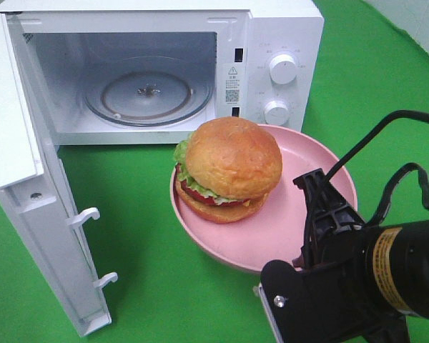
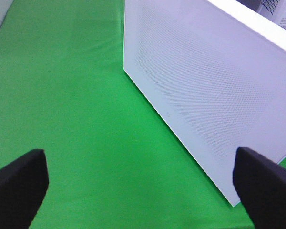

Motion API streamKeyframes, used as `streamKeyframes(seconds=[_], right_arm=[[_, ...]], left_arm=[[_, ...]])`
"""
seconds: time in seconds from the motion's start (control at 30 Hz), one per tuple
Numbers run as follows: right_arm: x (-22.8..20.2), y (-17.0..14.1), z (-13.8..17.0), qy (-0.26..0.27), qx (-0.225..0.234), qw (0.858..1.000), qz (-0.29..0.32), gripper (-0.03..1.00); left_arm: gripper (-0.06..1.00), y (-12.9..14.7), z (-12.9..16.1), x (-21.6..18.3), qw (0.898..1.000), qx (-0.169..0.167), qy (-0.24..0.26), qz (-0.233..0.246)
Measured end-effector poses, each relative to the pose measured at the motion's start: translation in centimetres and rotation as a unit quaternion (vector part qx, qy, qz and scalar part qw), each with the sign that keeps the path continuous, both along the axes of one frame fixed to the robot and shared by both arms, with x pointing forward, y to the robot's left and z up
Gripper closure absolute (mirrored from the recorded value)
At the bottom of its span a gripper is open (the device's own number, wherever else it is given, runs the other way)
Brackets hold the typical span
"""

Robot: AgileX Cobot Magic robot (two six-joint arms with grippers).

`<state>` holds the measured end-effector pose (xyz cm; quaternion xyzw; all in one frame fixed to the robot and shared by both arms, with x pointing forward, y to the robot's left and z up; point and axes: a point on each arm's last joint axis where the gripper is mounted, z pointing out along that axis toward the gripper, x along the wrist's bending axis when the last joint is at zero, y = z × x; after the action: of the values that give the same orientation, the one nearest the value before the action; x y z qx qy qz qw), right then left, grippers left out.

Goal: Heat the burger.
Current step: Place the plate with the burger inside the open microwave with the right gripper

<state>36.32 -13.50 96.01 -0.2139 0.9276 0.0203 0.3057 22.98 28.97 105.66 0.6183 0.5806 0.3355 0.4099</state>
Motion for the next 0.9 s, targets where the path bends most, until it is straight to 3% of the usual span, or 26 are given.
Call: streamKeyframes(seconds=[0.9], right_arm=[[3.5,-2.7,-0.4,0.014,-0.03,0.998,0.062,0.93]], left_arm=[[-0.03,0.0,0.0,0.0,1.0,0.0,0.0,0.0]])
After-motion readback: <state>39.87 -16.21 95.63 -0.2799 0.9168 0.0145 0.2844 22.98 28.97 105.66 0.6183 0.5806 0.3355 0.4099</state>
